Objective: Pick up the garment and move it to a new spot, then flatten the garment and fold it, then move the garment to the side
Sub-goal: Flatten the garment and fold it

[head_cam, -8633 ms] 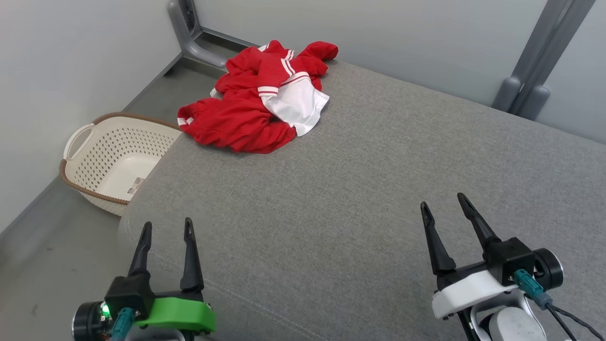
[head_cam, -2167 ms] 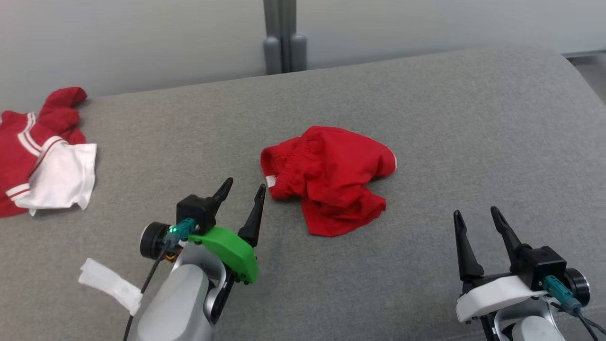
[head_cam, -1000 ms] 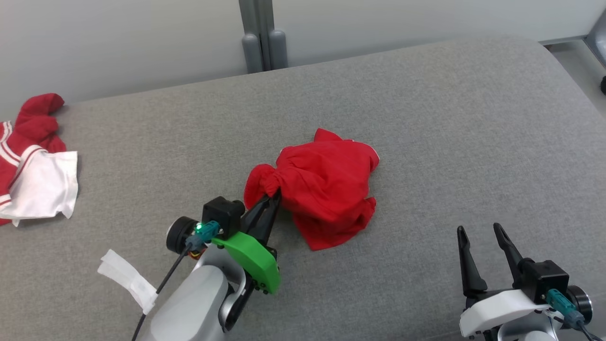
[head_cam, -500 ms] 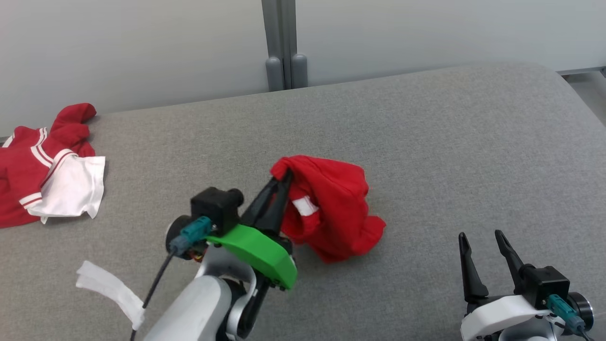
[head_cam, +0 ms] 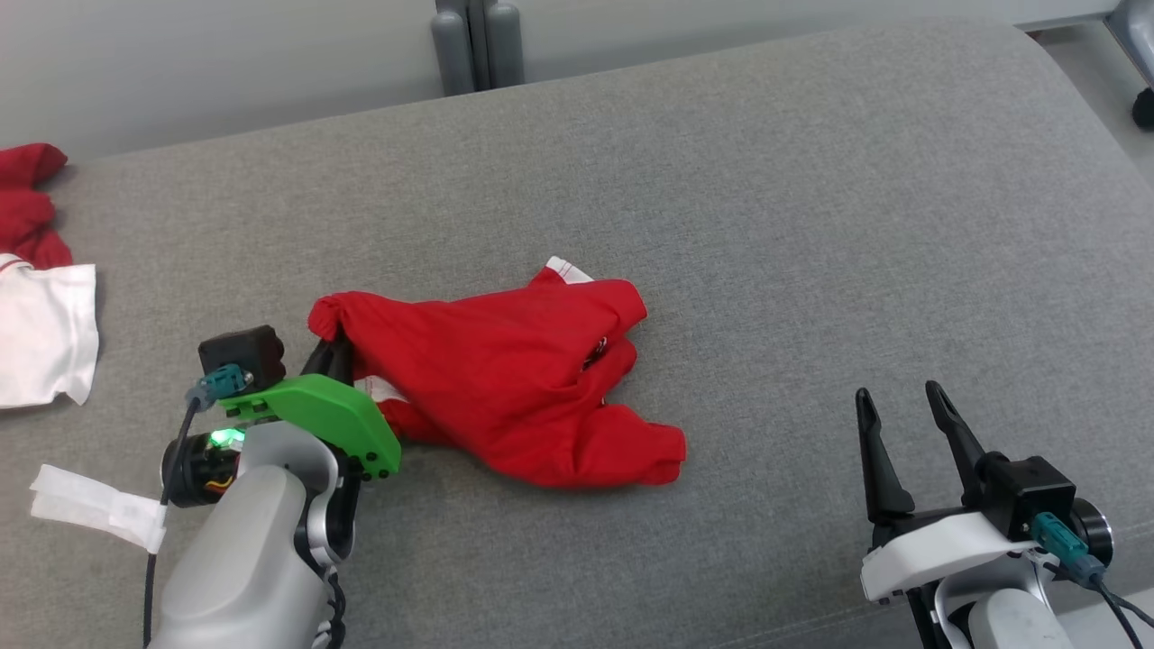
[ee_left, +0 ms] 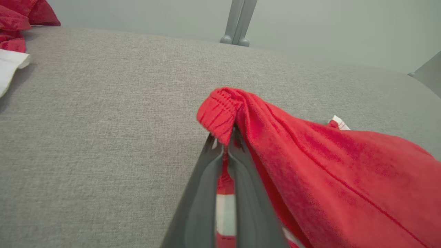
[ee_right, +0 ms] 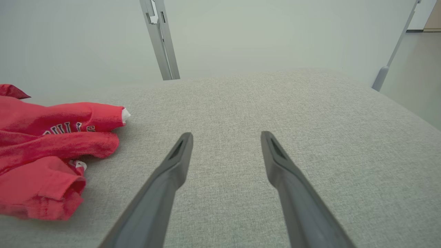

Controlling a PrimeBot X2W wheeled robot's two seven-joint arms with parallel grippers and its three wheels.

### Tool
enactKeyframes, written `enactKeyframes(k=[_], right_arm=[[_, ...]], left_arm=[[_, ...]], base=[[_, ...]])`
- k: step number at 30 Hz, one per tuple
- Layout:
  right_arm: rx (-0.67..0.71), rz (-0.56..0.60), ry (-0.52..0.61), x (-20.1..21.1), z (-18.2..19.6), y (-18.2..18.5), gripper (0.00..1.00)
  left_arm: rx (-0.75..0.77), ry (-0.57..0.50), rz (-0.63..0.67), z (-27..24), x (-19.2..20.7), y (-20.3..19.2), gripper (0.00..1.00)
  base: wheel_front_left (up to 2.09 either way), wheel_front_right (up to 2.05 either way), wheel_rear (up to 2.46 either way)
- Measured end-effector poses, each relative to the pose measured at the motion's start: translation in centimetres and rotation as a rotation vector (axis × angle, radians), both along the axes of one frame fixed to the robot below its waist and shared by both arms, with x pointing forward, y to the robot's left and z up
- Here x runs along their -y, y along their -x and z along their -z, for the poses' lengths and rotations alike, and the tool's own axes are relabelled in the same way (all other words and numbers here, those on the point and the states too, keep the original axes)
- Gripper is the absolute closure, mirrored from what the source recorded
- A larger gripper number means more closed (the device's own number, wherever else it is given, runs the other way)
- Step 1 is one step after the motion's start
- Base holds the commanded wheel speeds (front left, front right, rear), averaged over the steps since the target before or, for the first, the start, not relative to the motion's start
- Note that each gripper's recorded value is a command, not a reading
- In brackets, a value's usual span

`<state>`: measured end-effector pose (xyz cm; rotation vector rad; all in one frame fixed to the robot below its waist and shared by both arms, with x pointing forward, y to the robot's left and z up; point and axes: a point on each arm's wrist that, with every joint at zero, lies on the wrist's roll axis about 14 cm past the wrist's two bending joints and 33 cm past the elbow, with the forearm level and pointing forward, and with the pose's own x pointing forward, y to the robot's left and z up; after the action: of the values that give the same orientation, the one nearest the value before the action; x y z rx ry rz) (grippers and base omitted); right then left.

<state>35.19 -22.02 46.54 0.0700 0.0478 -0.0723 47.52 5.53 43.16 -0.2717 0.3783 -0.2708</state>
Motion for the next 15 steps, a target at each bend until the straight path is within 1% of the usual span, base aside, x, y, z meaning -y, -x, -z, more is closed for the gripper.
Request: enactKeyframes(k=[7, 8, 9, 10, 15], right_arm=[[-0.038, 0.032, 0.008, 1.1, 1.1, 0.0, 0.00], [-0.041, 0.037, 0.009, 1.2, 1.1, 0.0, 0.00], [-0.042, 0.042, 0.010, 1.4, 1.2, -0.1, 0.00], [-0.043, 0.046, 0.011, 1.5, 1.2, 0.0, 0.00], [-0.034, 0.044, 0.012, 1.5, 1.0, -0.2, 0.00]], left_arm=[[-0.056, -0.027, -0.013, 3.4, -0.2, -1.7, 1.00], [-0.045, -0.030, -0.010, 3.4, -0.1, -1.9, 0.83], [-0.030, -0.031, -0.006, 3.4, 0.1, -2.1, 0.24], [-0.022, -0.030, -0.007, 3.3, 0.1, -2.2, 0.00], [0.022, -0.024, 0.006, 2.6, 0.6, -1.9, 0.00]], base=[[0.00, 0.00, 0.00], [0.00, 0.00, 0.00], [0.00, 0.00, 0.00], [0.00, 0.00, 0.00], [0.00, 0.00, 0.00]])
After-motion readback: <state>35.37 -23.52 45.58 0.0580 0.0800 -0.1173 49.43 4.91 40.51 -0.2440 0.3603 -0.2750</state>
